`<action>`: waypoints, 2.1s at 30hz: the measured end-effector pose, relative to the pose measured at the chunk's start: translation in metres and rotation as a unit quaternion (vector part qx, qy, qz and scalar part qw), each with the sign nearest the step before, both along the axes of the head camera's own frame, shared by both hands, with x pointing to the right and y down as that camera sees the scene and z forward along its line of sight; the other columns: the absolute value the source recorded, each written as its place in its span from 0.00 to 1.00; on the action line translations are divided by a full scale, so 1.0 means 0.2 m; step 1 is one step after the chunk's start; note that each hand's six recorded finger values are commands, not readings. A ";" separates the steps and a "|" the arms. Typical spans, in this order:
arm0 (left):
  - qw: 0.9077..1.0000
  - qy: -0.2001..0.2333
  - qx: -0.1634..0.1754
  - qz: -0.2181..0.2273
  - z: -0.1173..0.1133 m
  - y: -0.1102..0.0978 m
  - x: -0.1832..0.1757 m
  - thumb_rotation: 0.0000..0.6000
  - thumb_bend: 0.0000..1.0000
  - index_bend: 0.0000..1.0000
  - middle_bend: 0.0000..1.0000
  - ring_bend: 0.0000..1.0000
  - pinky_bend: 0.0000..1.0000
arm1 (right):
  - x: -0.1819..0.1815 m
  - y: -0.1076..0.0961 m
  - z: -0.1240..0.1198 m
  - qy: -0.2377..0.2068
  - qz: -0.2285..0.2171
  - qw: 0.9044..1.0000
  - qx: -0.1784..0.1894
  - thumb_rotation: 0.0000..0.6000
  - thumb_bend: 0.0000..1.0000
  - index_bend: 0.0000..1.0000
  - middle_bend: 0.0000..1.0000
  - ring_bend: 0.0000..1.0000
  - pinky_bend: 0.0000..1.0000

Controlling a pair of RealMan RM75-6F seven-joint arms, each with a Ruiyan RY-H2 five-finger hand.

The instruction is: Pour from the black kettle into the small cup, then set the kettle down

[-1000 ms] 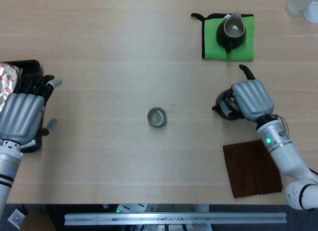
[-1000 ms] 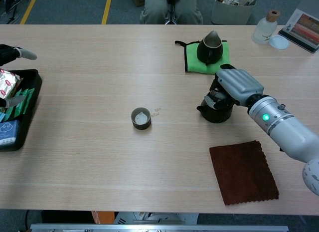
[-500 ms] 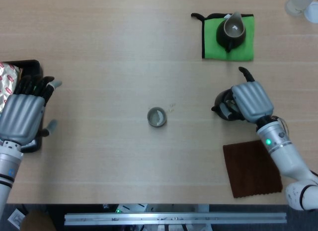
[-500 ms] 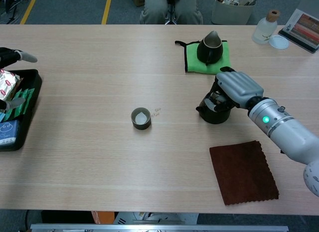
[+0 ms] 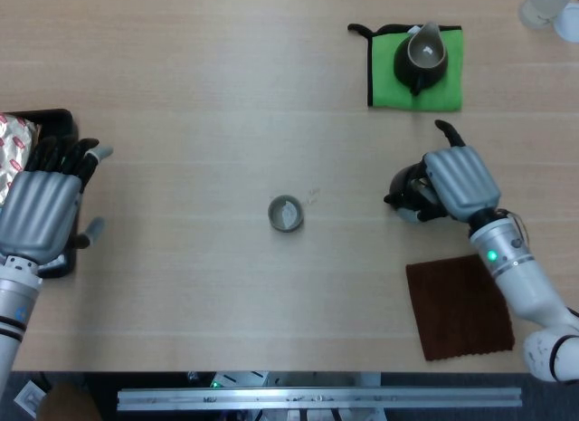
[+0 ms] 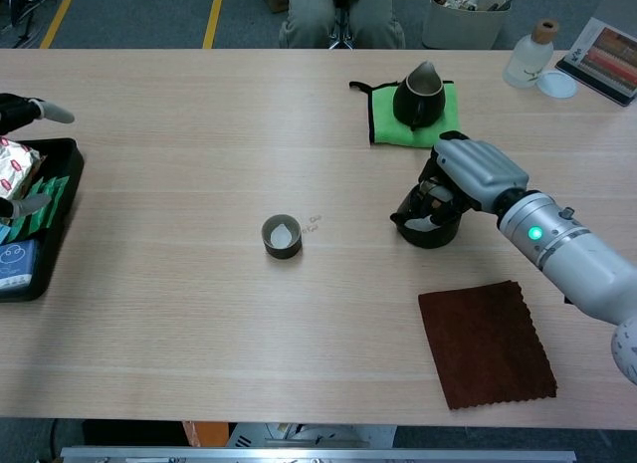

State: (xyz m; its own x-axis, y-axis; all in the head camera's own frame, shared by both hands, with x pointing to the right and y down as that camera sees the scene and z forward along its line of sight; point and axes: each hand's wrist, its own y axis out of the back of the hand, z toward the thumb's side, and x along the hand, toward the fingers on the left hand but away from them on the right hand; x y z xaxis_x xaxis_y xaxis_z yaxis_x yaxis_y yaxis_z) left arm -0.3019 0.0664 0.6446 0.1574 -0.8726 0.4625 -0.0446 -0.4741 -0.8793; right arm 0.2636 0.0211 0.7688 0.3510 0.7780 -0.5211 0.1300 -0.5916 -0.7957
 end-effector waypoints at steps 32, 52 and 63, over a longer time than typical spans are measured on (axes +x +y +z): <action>1.000 -0.003 -0.005 -0.001 0.00 0.01 0.00 1.00 0.27 0.14 0.13 0.09 0.09 | 0.02 -0.01 -0.01 0.028 -0.023 0.999 -0.013 0.78 0.00 0.80 0.56 0.41 0.00; 1.000 -0.003 -0.007 -0.002 0.01 0.00 -0.01 1.00 0.27 0.14 0.13 0.09 0.09 | 0.03 -0.04 -0.04 0.041 -0.031 0.999 -0.012 0.79 0.00 0.80 0.44 0.29 0.00; 1.000 -0.003 -0.008 -0.003 0.01 0.01 -0.01 1.00 0.27 0.14 0.13 0.09 0.09 | 0.04 -0.05 -0.06 0.062 -0.053 0.997 0.008 0.79 0.00 0.80 0.41 0.23 0.00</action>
State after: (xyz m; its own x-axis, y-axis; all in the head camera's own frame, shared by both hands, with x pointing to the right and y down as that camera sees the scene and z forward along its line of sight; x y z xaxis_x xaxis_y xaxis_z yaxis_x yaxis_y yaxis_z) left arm -0.3036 0.0675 0.6472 0.1488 -0.8662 0.4770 -0.0430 -0.4876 -0.8720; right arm 0.2711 0.0106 0.7568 0.3646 0.7486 -0.5537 -0.0330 -0.5839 -0.8111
